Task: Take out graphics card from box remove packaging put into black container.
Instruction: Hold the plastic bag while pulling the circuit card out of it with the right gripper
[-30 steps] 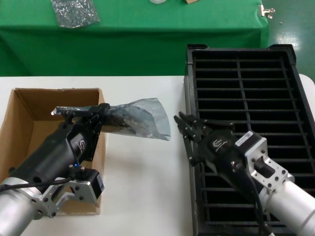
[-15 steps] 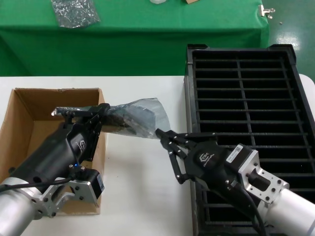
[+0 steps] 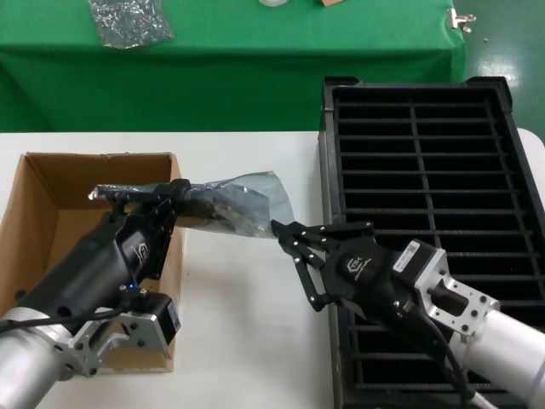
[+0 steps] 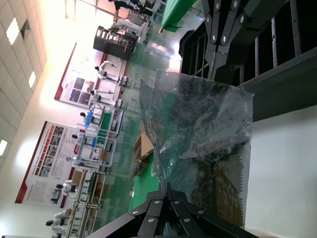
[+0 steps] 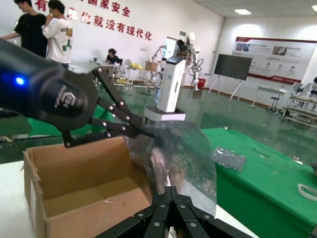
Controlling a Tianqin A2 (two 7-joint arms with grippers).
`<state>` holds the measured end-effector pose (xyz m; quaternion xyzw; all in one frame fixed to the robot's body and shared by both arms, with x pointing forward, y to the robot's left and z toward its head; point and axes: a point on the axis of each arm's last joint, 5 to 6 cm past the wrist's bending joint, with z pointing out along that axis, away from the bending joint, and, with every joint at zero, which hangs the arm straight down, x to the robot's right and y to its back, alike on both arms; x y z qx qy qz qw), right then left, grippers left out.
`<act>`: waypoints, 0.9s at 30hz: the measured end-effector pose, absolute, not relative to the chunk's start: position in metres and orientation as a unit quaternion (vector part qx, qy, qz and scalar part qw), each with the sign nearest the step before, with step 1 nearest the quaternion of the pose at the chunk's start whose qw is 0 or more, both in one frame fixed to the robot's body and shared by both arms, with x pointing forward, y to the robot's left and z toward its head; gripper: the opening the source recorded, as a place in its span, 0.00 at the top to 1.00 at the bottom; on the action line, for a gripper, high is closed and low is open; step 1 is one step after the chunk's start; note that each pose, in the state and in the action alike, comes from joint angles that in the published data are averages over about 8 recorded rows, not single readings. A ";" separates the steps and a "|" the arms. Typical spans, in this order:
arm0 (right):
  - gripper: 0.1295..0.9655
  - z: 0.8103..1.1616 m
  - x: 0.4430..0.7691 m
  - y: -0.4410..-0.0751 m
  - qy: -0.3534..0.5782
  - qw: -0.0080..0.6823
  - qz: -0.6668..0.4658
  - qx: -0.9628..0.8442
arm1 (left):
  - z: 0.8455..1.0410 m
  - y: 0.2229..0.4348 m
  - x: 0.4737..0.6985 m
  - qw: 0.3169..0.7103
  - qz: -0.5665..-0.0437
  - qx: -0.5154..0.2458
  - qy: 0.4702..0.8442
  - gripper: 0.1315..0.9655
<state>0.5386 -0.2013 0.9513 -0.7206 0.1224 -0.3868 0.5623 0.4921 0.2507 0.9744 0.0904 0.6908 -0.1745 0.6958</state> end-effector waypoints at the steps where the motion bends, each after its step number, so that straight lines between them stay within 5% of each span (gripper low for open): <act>1: 0.99 0.951 0.541 -0.202 0.121 0.562 -0.386 -0.722 | 0.974 0.251 0.492 0.696 -0.174 0.090 0.691 0.99; 27: 0.99 0.957 0.610 -0.187 0.029 0.558 -0.331 -0.761 | 0.974 0.251 0.492 0.696 -0.174 0.090 0.691 0.99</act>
